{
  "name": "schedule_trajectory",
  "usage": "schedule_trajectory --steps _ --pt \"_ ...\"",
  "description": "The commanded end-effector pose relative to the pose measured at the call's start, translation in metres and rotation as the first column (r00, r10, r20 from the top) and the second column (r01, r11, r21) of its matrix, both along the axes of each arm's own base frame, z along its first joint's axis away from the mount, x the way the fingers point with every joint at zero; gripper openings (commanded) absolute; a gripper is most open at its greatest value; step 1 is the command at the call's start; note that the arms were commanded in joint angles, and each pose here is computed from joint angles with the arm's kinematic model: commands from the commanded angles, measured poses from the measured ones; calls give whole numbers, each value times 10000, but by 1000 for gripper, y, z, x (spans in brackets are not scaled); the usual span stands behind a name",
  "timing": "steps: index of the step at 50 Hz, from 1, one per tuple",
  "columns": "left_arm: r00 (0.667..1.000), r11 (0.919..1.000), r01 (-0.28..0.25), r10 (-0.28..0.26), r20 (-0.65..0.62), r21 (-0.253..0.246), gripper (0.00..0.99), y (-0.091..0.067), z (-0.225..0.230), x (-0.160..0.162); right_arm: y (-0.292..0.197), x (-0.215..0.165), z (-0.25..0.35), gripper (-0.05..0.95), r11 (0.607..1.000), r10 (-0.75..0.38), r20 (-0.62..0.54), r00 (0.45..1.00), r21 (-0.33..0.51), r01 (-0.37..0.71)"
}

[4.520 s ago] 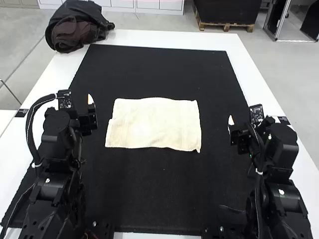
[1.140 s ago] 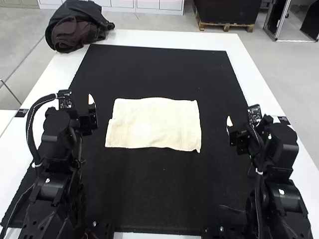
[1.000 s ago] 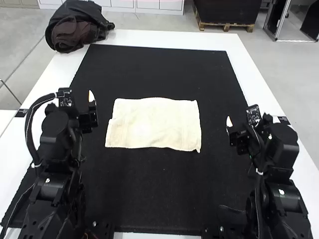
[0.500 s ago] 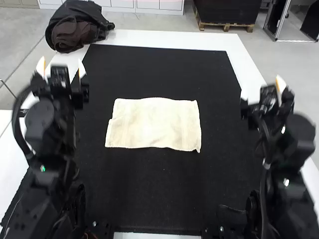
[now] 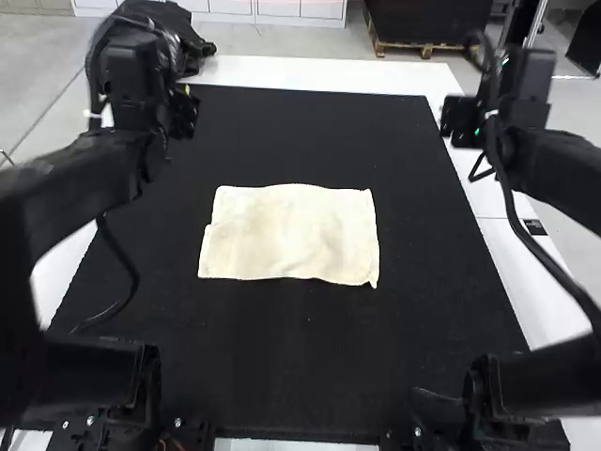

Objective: Fold the towel.

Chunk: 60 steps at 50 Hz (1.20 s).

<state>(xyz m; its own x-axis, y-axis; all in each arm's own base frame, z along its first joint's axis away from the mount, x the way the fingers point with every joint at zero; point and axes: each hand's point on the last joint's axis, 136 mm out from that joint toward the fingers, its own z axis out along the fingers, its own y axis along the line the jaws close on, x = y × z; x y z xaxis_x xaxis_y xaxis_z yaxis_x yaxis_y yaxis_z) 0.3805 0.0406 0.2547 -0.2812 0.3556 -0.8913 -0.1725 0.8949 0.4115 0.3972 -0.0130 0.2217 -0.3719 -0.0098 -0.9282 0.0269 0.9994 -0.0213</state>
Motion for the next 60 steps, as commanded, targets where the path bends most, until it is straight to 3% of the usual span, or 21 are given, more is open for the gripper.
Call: schedule_trajectory --steps 1,6,10,13,18,22,26,35,40,45,52,60 --pt "9989 9993 -117 100 -453 -366 957 2 -13 10 13 3 -28 915 9931 406 -733 9965 1131 -322" --pt "9883 9983 -5 -85 -1520 -590 957 -1 -51 15 25 -4 -75 916 9903 634 -2023 9773 1342 -365" --pt "9732 9898 312 -617 -2213 -1389 959 -8 -78 16 39 -11 -103 916 9876 911 -2712 9582 1479 -521" --pt "9548 9763 515 -1098 -2764 -2100 959 -11 -99 15 48 -15 -118 916 9873 1104 -3051 9459 1434 -690" --pt "9325 9539 300 -1343 -3352 -2985 959 -4 -122 13 67 -19 -133 916 9789 1714 -3400 9247 1649 -1208" --pt "9233 9289 139 -1540 -3519 -3701 959 1 -135 13 83 -19 -142 916 9702 2126 -3551 9104 1874 -1534" --pt "9144 9113 187 -1819 -3616 -4113 961 3 -146 13 95 -17 -149 916 9656 2351 -3558 9045 1920 -1755" --pt "8928 8850 491 -2467 -3770 -4629 959 -4 -162 18 111 -8 -156 915 9614 2538 -3416 9049 1920 -1972" --pt "8879 8830 478 -2516 -3851 -4668 959 -4 -171 21 117 -3 -162 915 9596 2612 -3403 9033 1932 -2046" --pt "8766 8713 620 -2808 -3909 -4869 959 -9 -180 25 118 3 -169 915 9604 2593 -3462 9016 1911 -2028" --pt "8685 8675 602 -2894 -4024 -4938 959 -9 -194 32 120 11 -175 915 9602 2607 -3432 9024 1889 -2055" --pt "8520 8564 610 -3123 -4201 -5128 959 -12 -210 43 123 23 -181 915 9594 2623 -3331 9057 1912 -2075"
